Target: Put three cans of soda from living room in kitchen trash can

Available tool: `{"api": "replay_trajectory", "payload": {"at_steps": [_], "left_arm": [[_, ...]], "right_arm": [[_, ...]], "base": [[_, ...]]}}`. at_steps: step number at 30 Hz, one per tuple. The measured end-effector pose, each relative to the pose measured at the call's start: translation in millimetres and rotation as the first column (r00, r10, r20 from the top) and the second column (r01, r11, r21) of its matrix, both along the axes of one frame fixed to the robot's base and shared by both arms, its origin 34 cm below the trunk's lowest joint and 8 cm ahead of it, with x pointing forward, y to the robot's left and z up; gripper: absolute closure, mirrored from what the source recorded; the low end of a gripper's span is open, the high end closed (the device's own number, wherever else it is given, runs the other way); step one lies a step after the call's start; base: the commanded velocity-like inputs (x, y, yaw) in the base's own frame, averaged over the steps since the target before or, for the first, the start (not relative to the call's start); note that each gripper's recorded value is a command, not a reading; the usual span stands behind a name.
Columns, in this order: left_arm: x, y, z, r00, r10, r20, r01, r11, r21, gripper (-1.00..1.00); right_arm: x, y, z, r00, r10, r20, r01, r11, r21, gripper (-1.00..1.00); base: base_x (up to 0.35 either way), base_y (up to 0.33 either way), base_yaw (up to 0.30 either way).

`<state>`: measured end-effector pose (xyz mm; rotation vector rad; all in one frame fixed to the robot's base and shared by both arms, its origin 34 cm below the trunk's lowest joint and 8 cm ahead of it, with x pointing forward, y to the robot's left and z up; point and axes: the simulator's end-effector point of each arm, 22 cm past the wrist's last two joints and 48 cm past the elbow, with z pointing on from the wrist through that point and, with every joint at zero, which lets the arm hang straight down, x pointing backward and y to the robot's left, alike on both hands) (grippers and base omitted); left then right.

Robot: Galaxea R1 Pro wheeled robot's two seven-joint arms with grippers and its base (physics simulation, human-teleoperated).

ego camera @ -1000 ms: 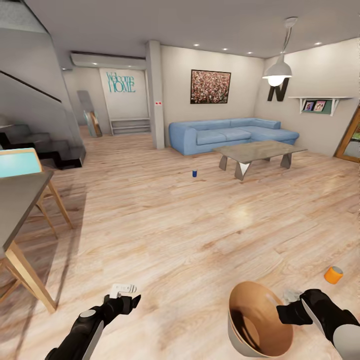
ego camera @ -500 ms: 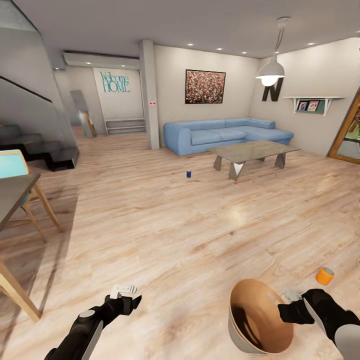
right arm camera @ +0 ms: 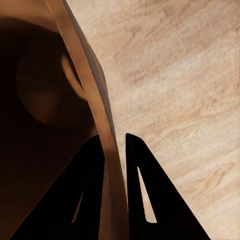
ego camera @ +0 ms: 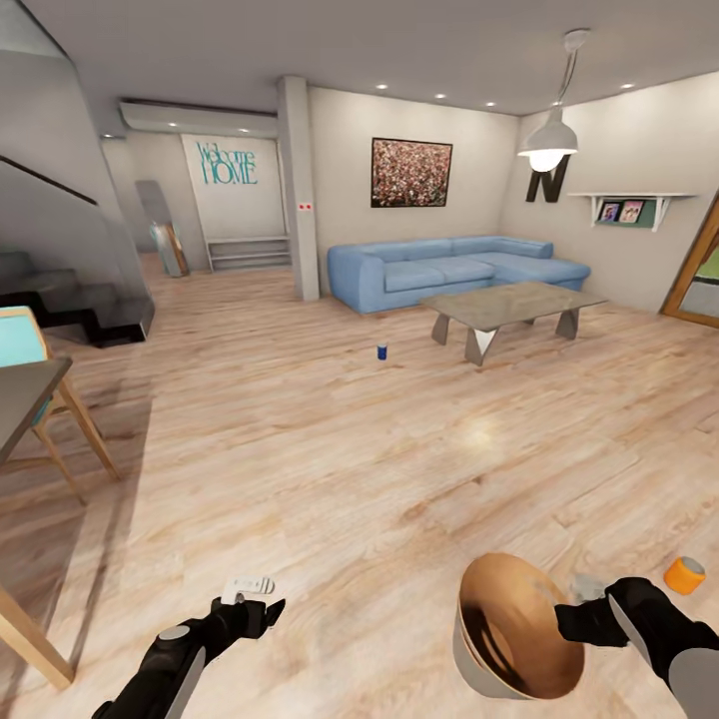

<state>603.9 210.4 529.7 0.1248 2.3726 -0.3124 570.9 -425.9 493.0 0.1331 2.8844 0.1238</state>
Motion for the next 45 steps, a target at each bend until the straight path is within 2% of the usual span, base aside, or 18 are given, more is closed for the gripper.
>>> {"api": "replay_trajectory", "payload": {"at_steps": [20,45], "left_arm": [[0.8,-0.5,1.2,1.0,0.0,0.005,0.0,1.0,0.007,-1.0],[0.9,-1.2,1.4,1.0,0.0,0.005,-0.001,1.0,0.006,-1.0]], "right_arm": [[0.1,3.2,-0.1,1.0,0.008,0.0,-0.008,1.0,-0.001,1.0],[0.2,11.3,-2.3,1.0,0.015,-0.002,-0.015,1.0,0.006,1.0]], "base": [[0.322,0.023,-0.079],[0.321,0.148,-0.007]]}}
